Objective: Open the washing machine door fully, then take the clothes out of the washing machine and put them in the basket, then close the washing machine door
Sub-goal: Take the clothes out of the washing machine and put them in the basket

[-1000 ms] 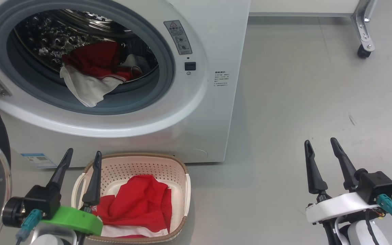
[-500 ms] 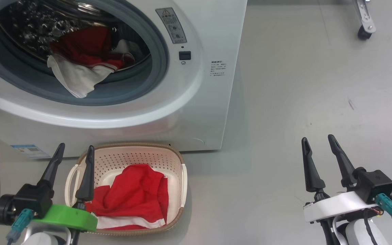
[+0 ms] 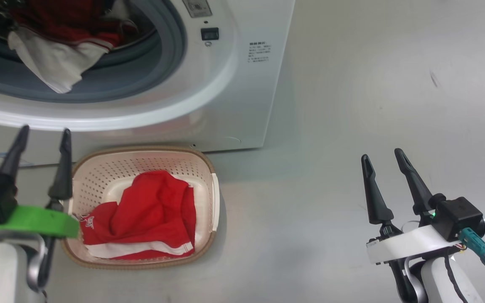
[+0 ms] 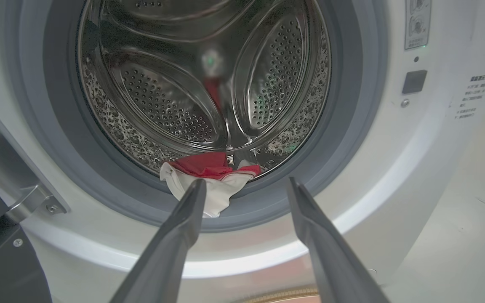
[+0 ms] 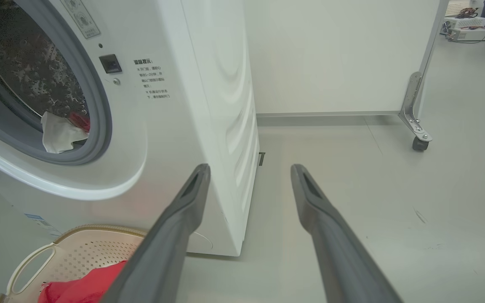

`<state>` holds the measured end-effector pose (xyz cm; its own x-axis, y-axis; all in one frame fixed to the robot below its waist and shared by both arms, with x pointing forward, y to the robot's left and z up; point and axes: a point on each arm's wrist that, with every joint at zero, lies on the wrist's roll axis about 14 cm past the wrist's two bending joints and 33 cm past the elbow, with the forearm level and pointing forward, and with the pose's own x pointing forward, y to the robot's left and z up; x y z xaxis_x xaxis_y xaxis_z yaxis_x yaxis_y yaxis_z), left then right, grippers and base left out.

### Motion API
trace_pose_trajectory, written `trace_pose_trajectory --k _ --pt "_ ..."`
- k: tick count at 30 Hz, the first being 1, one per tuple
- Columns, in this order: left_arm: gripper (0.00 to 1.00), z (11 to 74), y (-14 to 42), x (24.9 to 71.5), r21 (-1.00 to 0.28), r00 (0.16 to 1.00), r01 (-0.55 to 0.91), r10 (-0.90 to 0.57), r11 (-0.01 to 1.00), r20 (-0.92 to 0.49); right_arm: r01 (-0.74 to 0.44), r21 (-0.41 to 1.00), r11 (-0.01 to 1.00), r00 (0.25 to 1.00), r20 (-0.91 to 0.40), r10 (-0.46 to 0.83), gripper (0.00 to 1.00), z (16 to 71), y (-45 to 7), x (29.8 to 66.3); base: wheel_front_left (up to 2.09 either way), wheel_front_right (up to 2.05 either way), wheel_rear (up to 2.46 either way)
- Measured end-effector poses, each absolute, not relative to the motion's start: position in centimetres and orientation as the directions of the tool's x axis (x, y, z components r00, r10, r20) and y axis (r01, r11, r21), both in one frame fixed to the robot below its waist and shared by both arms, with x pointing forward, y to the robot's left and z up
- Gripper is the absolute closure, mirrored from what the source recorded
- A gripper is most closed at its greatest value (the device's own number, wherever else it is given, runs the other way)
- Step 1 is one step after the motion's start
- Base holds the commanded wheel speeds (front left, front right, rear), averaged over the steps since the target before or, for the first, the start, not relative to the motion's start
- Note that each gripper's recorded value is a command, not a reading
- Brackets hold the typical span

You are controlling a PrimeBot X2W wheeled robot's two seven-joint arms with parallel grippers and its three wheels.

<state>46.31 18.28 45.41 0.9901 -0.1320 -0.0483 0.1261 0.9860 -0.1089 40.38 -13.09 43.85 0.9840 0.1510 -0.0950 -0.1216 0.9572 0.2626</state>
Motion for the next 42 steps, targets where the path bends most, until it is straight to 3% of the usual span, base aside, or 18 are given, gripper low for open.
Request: trace_pose_trajectory --k 10,19,30,42 --pt "0.0 43.2 18.8 54.1 -0.039 0.974 0.156 -0.16 0.987 -0.16 -0.081 0.256 0.963 0.981 -0.151 0.123 0.0 41.5 -14.0 41.5 0.0 0.0 0.0" --pt "0.0 38.6 18.3 59.3 0.047 0.922 0.203 -0.175 0.978 -0.346 -0.032 0.235 0.972 0.978 -0.194 0.079 0.0 39.9 -15.6 41.8 0.0 0.0 0.0" --pt "0.0 33.0 17.0 62.0 0.096 0.828 0.245 -0.157 0.965 -0.539 0.052 0.225 0.973 0.972 -0.234 0.002 0.0 38.8 -17.9 41.4 0.0 0.0 0.0" --pt "0.0 29.6 18.6 62.8 0.172 0.724 0.217 -0.04 0.961 -0.689 0.094 0.22 0.971 0.966 -0.256 -0.035 0.0 38.2 -18.7 41.4 0.0 0.0 0.0"
